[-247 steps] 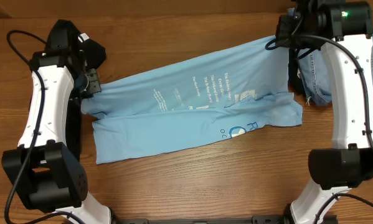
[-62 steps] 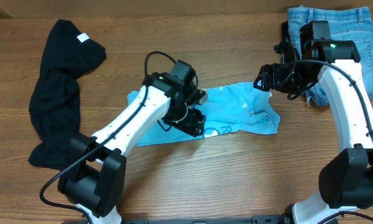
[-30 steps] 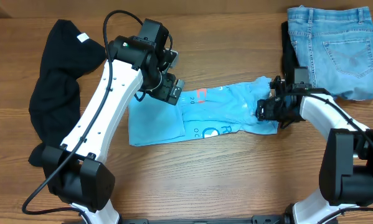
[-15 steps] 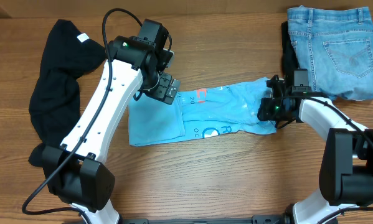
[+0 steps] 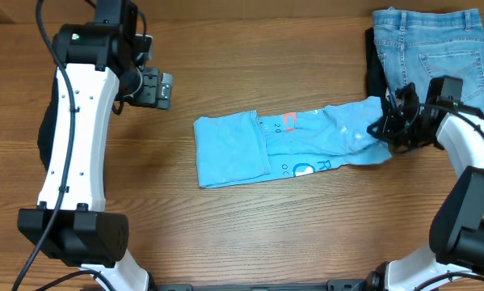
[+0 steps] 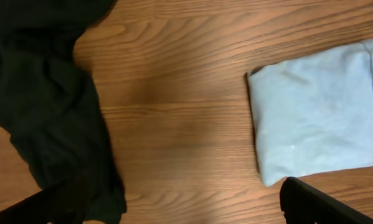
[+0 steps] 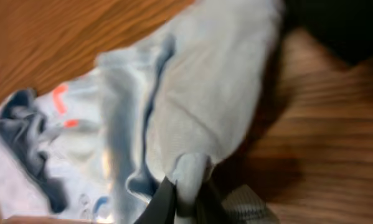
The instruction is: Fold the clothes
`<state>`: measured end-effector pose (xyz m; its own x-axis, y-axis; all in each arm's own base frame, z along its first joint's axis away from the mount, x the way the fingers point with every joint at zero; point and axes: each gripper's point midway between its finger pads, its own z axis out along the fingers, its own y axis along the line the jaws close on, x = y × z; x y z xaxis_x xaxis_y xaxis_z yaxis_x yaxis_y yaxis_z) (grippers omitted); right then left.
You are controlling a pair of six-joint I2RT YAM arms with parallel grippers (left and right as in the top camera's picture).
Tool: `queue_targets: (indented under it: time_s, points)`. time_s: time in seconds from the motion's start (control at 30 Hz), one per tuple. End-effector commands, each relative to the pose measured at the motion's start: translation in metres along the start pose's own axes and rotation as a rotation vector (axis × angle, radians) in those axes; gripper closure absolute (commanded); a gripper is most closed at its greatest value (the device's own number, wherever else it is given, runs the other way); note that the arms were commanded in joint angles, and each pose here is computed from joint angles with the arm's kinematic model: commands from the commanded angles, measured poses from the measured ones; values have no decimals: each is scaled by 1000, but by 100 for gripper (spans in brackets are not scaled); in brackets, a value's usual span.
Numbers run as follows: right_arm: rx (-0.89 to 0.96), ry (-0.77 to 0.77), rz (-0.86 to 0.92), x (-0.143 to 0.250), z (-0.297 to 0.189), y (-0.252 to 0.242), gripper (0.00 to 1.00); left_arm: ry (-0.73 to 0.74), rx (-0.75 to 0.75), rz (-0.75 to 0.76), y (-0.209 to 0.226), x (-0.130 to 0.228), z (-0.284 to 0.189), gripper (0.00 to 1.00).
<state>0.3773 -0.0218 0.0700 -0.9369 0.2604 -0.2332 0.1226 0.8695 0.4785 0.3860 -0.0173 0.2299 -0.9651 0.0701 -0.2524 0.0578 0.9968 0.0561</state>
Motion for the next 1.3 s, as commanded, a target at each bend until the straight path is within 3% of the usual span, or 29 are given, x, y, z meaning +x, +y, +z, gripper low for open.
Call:
queue_targets:
  time_s: [0.0, 0.23, 0.47, 0.83, 1.17, 1.2, 1.27]
  points:
    - [-89, 5, -118, -11, -9, 45, 96, -40, -9, -15, 7, -3, -13, 0]
    - [-190, 125, -329, 29, 0, 144, 96, -58, -15, -23, 15, -8, -13, 0]
    - [-244, 219, -464, 77, 16, 211, 96, -65, 5, -86, 34, -8, -12, 0]
    - [-320, 142, -615, 90, 16, 300, 96, -99, 18, -91, 34, -17, -12, 0]
    - [-322, 69, -718, 127, 41, 363, 96, -109, 17, -91, 35, -19, -12, 0]
    - [-326, 78, -728, 132, 46, 366, 83, -110, 17, -91, 35, -19, -12, 0]
    - [-332, 93, -744, 141, 52, 370, 11, -111, 17, -90, 35, -20, -12, 0]
